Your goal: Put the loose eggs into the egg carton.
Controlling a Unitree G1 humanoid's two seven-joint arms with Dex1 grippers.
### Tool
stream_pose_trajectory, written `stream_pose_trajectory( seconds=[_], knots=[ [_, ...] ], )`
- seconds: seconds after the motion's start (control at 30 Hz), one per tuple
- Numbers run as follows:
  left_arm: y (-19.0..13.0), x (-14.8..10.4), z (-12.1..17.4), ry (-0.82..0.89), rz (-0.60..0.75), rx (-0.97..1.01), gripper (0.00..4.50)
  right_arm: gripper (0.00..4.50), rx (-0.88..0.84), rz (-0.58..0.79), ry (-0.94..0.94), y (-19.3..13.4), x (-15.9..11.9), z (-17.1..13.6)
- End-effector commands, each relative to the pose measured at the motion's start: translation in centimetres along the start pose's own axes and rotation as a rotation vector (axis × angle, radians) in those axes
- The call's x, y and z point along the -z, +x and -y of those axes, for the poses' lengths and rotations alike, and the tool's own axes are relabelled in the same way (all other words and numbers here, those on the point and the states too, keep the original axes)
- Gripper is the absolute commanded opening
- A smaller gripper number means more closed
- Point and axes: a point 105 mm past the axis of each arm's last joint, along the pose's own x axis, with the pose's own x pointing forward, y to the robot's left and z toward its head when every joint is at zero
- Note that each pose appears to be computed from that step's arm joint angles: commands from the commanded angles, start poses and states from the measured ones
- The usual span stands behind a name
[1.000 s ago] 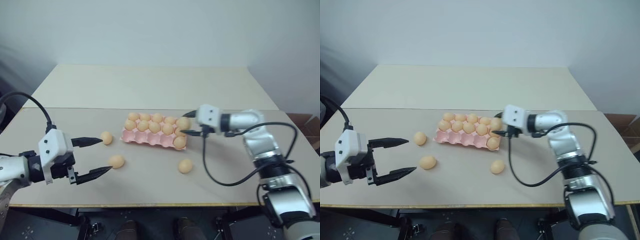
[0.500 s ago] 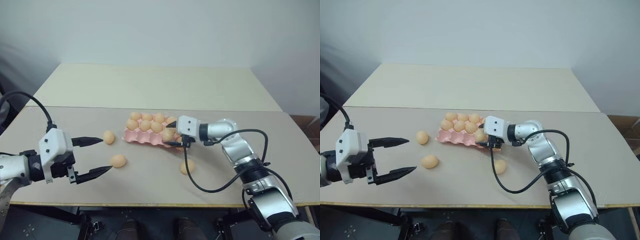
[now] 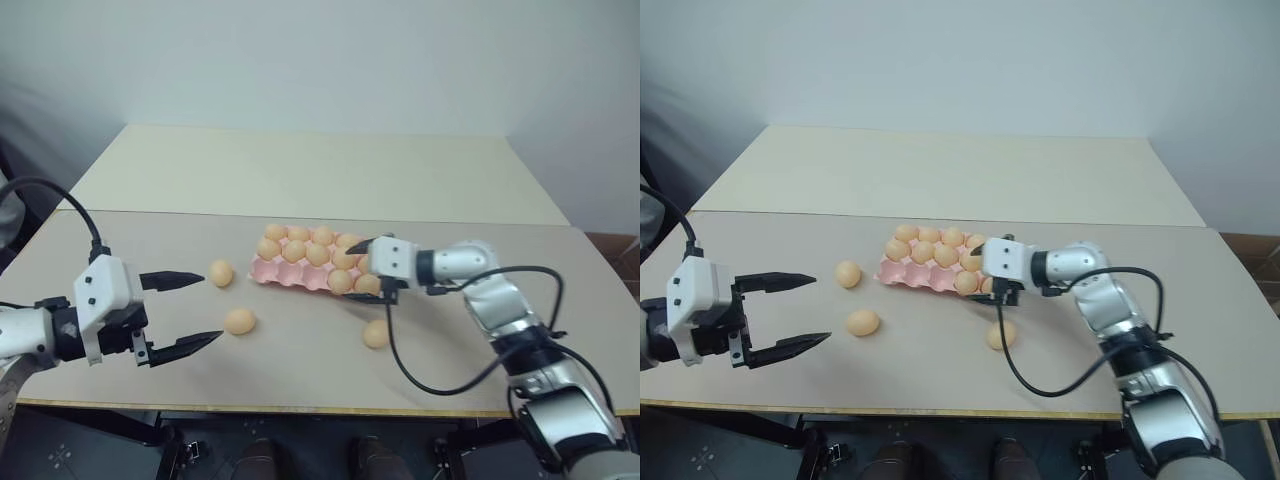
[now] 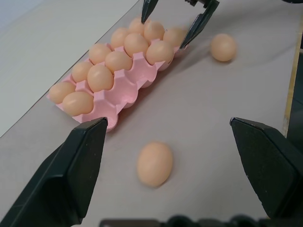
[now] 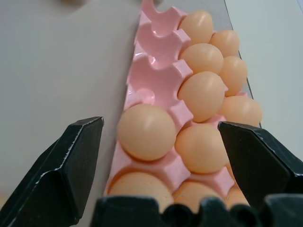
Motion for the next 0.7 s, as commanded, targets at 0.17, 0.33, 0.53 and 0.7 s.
stream_pose_trajectory(
  seconds=[0.17,0.33,0.53,0.7],
  knots=[
    [0.1,-0.3,0.0,0.037,0.01,0.014,4.5,4.48,-0.034,-0.024,0.06,-7.3,-1.0,-2.6],
    [-0.1,-0.3,0.0,0.034,0.022,0.009,4.5,4.48,-0.02,-0.137,0.125,-10.7,0.1,-4.3],
    [-0.4,-0.2,0.3,0.025,0.026,0.006,4.5,4.48,-0.025,-0.228,0.161,-14.1,-0.1,-4.8],
    [-0.7,-0.2,0.2,0.024,0.022,0.006,4.5,4.48,-0.032,-0.273,0.171,-15.7,-0.1,-4.9]
  ],
)
